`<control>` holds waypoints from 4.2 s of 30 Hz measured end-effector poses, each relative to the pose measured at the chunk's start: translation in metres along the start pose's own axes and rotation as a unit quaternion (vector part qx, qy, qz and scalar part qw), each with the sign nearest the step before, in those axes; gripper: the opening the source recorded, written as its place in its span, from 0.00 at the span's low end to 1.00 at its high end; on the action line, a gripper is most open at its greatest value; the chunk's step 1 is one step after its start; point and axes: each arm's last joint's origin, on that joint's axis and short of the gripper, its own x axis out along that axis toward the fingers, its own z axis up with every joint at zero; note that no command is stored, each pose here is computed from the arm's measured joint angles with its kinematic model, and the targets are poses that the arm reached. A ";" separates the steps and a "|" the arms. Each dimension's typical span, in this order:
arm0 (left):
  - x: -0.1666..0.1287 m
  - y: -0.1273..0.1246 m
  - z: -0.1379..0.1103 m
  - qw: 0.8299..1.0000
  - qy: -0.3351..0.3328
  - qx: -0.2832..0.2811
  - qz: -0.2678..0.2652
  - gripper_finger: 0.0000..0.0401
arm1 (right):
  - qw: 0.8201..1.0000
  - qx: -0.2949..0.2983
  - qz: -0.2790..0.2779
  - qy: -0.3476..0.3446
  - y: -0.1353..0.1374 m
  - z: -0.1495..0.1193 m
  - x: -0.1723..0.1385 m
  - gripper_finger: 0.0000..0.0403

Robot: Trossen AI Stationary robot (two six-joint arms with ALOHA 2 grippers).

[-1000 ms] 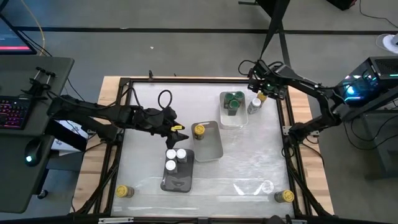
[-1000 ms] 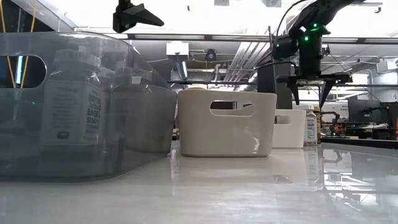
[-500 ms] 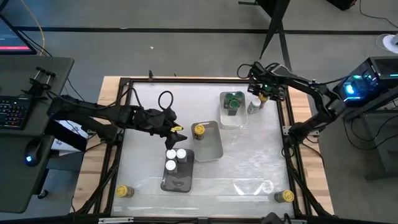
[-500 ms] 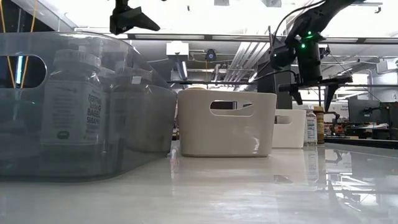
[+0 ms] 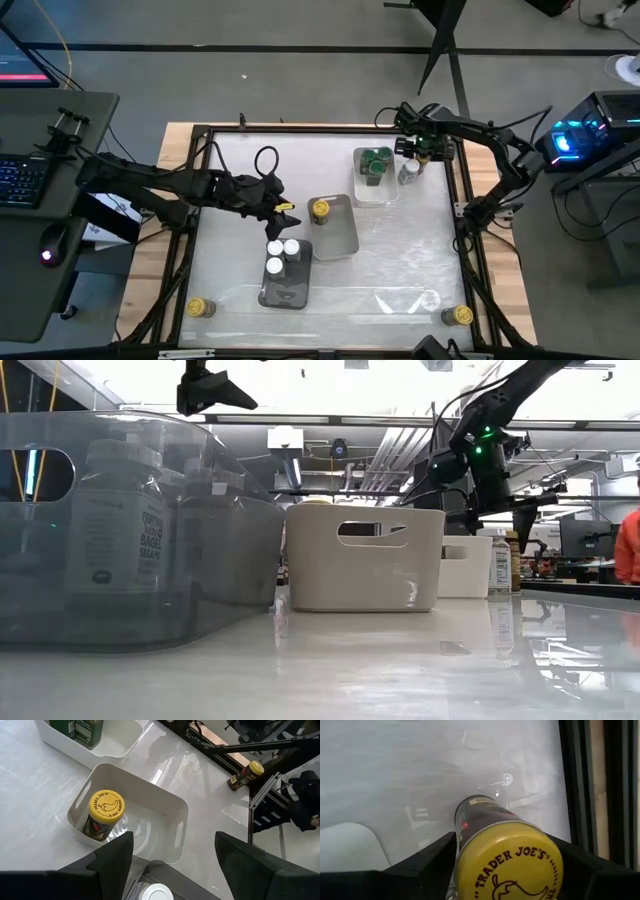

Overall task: Sort spices by type
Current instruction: Put the yellow seasoning bottle into the gray bin

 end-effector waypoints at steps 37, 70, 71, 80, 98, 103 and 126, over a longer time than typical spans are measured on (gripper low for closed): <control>0.000 -0.001 0.000 1.000 0.009 -0.004 -0.012 0.66 | 0.777 -0.241 0.565 -0.135 -0.021 -0.113 -0.171 0.52; -0.001 0.006 -0.009 0.998 0.053 0.013 0.025 0.66 | 0.653 -0.709 0.241 -0.113 0.135 -0.216 -0.116 0.52; -0.001 0.006 -0.009 0.998 0.053 0.016 0.025 0.66 | 0.652 -0.712 0.234 -0.115 0.137 -0.216 -0.113 0.52; -0.001 0.006 -0.009 0.998 0.054 0.019 0.025 0.66 | 0.624 -0.746 0.195 -0.125 0.150 -0.210 -0.094 0.61; -0.001 0.006 -0.009 0.998 0.053 0.027 0.026 0.66 | 0.592 -0.762 0.206 -0.161 0.156 -0.207 -0.109 0.63; -0.001 0.006 -0.009 0.998 0.053 0.031 0.026 0.66 | 0.589 -0.766 0.208 -0.152 0.153 -0.206 -0.117 0.63; -0.001 0.007 -0.009 0.997 0.046 0.039 0.039 0.66 | 0.586 -0.775 0.189 -0.144 0.165 -0.211 -0.100 0.63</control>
